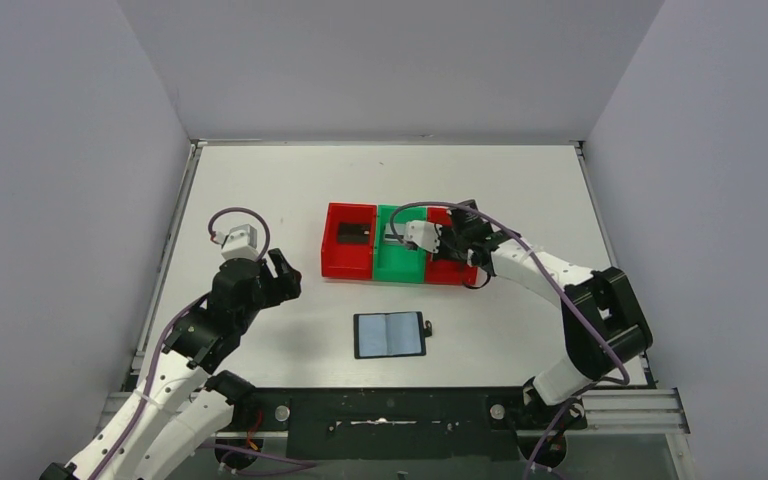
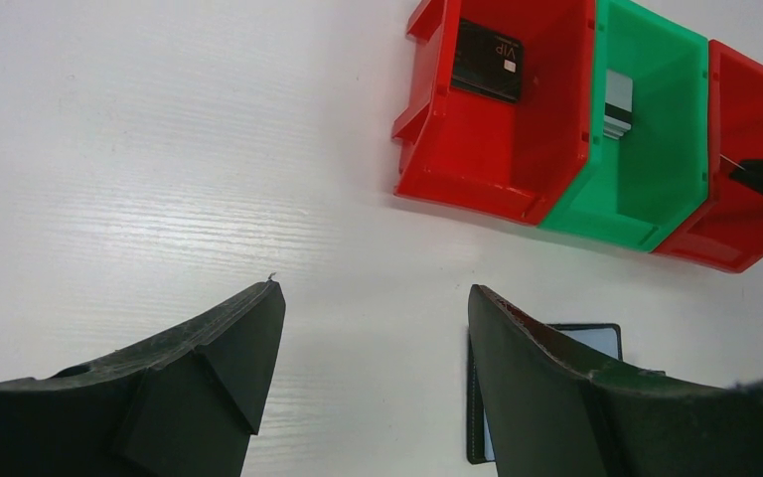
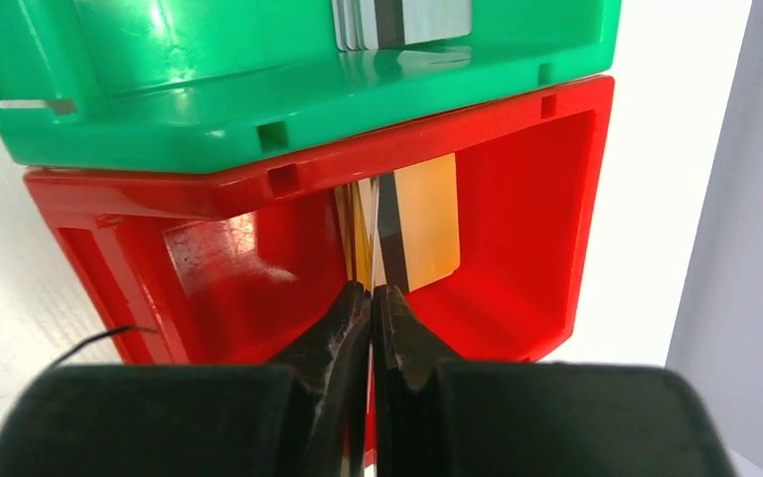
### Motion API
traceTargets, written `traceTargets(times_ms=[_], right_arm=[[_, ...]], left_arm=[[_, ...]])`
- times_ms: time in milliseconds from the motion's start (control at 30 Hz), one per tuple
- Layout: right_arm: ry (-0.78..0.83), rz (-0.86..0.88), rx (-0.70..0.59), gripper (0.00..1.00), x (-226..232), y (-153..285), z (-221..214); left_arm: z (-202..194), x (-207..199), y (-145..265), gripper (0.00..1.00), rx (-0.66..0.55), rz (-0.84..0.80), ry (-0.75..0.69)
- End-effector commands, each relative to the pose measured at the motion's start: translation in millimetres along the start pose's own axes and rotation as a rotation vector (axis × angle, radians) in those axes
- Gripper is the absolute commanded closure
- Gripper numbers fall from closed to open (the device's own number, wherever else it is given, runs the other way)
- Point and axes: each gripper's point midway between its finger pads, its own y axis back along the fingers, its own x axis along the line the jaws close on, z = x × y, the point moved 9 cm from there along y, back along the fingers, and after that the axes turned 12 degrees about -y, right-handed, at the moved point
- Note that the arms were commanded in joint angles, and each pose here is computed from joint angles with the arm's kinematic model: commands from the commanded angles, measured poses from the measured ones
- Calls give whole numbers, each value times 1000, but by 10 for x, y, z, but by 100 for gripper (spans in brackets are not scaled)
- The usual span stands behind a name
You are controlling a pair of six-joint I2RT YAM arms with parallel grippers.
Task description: Take the credit cards out of the card holder
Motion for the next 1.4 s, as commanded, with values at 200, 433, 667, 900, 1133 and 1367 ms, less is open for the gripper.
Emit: traceTargets(times_ms=[200,433,667,900,1133,1367], right_arm=[[54,-108,-75,100,-469,-68,159],[83,-114,-59,100,-566,-242,158],[87,-103,-42,100,-638,-371,142],[100,-86,-29,98,-623,-429,107],[91,-32,-18,84,-528,-399,63],[70,-49,-51,71,-563,-208,126]], left_arm=[[105,-15,17,32,-41,-1,4],[103,14,16,32,-41,32,8],[96,9,5,32,-34,30,5],[90,6,-2,32,-29,29,5],[85,7,-6,32,-27,30,5],[75,2,-21,32,-17,30,3]])
